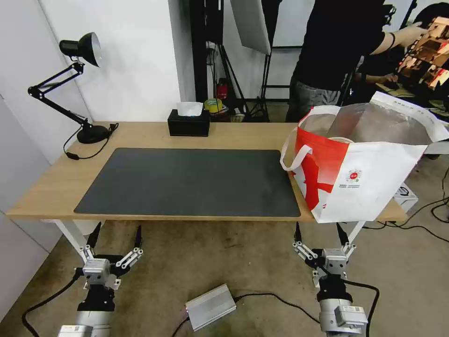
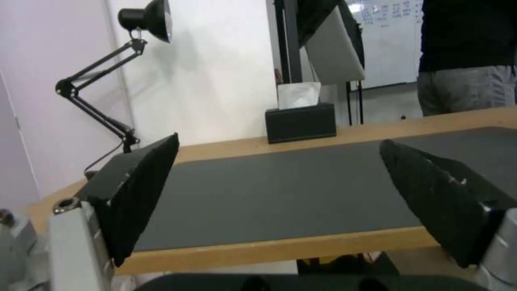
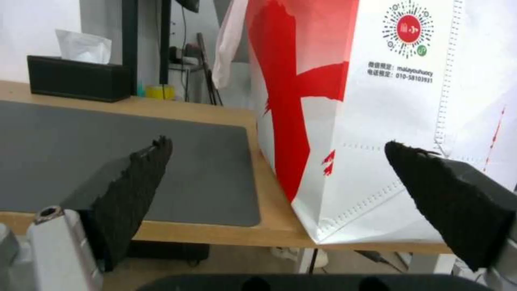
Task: Pick up the trash from the table and place it into the takeout bag.
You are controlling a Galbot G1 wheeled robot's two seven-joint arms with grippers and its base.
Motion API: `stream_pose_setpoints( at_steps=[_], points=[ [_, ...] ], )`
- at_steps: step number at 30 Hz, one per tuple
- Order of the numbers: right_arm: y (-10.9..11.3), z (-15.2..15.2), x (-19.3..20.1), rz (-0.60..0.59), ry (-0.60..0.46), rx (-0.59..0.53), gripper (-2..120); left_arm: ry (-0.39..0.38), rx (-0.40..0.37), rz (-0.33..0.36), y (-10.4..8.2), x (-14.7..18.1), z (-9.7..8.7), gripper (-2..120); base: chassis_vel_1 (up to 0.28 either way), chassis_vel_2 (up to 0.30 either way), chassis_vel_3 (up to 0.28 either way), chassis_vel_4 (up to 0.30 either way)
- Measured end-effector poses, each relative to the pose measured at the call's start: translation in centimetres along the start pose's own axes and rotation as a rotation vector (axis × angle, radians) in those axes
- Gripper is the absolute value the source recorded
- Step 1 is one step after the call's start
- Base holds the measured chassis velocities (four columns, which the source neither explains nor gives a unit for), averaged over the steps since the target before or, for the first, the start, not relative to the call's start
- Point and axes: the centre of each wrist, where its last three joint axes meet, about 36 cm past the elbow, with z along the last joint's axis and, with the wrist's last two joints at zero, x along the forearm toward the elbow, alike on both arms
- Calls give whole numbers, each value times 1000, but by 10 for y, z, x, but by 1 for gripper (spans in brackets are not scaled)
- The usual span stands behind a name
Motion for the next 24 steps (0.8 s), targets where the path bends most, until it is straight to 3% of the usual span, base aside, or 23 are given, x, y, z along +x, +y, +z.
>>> stream_pose_setpoints(
  at_steps=[24],
  points=[
    [1, 5, 4, -4, 17, 6, 100, 2, -15, -36, 2, 0, 5, 100, 0, 0, 0, 0]
  ],
)
